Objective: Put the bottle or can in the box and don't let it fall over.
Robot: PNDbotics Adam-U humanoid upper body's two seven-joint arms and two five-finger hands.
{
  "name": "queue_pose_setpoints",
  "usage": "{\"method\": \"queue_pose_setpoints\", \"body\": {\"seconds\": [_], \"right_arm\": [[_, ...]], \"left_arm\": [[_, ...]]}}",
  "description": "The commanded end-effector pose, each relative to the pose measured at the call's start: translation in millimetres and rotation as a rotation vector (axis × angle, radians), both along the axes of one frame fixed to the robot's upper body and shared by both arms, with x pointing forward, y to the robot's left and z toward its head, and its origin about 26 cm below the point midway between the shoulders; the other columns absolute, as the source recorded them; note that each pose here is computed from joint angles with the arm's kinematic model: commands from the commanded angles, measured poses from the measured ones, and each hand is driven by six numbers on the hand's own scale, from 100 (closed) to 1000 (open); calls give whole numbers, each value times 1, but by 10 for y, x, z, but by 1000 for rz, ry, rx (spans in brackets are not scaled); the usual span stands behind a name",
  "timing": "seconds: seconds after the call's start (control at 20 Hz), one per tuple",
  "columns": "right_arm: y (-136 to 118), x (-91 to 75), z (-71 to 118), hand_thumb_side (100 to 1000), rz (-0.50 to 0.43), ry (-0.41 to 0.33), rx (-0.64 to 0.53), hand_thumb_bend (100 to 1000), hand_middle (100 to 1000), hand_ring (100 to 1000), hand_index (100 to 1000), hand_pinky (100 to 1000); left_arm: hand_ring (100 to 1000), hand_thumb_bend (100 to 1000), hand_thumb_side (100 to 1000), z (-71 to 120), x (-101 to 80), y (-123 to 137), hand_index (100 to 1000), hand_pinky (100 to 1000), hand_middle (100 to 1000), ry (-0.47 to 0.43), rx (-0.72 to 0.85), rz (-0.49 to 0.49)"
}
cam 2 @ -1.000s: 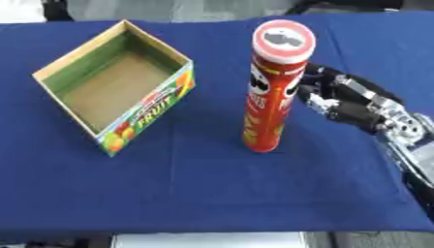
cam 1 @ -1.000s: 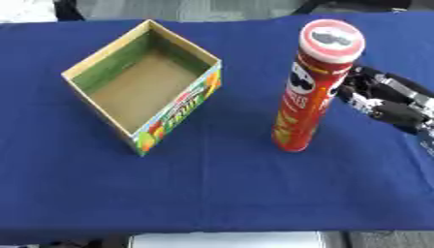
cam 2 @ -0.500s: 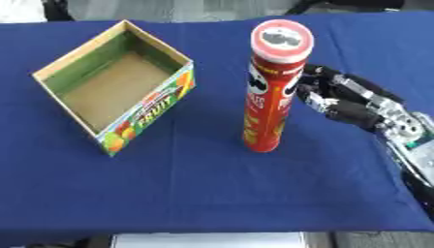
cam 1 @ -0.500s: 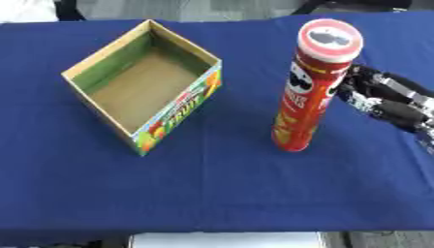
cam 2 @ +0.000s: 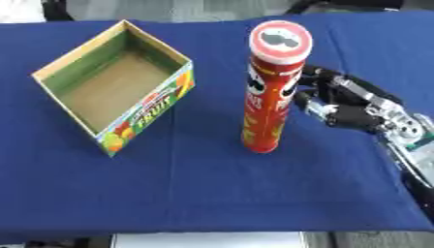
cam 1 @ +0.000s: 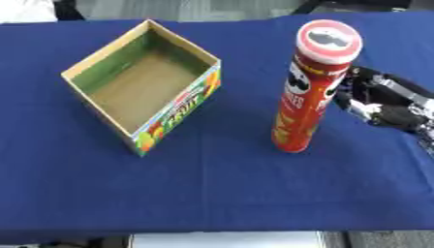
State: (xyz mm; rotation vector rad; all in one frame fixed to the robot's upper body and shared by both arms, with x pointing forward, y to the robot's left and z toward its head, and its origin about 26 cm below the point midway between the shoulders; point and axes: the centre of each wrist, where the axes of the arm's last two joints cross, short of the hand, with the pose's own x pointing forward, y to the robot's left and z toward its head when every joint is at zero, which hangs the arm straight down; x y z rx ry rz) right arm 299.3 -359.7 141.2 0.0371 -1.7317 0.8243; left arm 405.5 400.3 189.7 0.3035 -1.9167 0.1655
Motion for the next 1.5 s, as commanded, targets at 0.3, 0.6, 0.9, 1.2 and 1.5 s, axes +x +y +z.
{"method": "queue_pose_setpoints", "body": {"seconds": [0.3,0.6,0.9,1.2,1.5], "right_arm": [[-44,-9,104,100,19,4,-24,391,1000,985,981,942],[-33,-5,108,100,11,6,-12,387,1000,986,983,943],[-16,-13,103,100,2,4,1,379,1000,988,984,944],[29,3,124,100,15,-4,24,376,1000,990,985,945],[63,24,147,100,27,-9,43,372,1000,992,985,946]], "left_arm": [[919,603,970,117,-11,45,915,754,892,-26,14,-1],[920,603,973,119,-9,41,915,754,892,-28,12,-4],[921,600,975,116,-6,34,915,754,892,-29,10,-6],[922,596,975,111,-1,24,915,754,892,-29,8,-10],[923,595,979,111,1,18,915,754,893,-30,6,-14]]}}
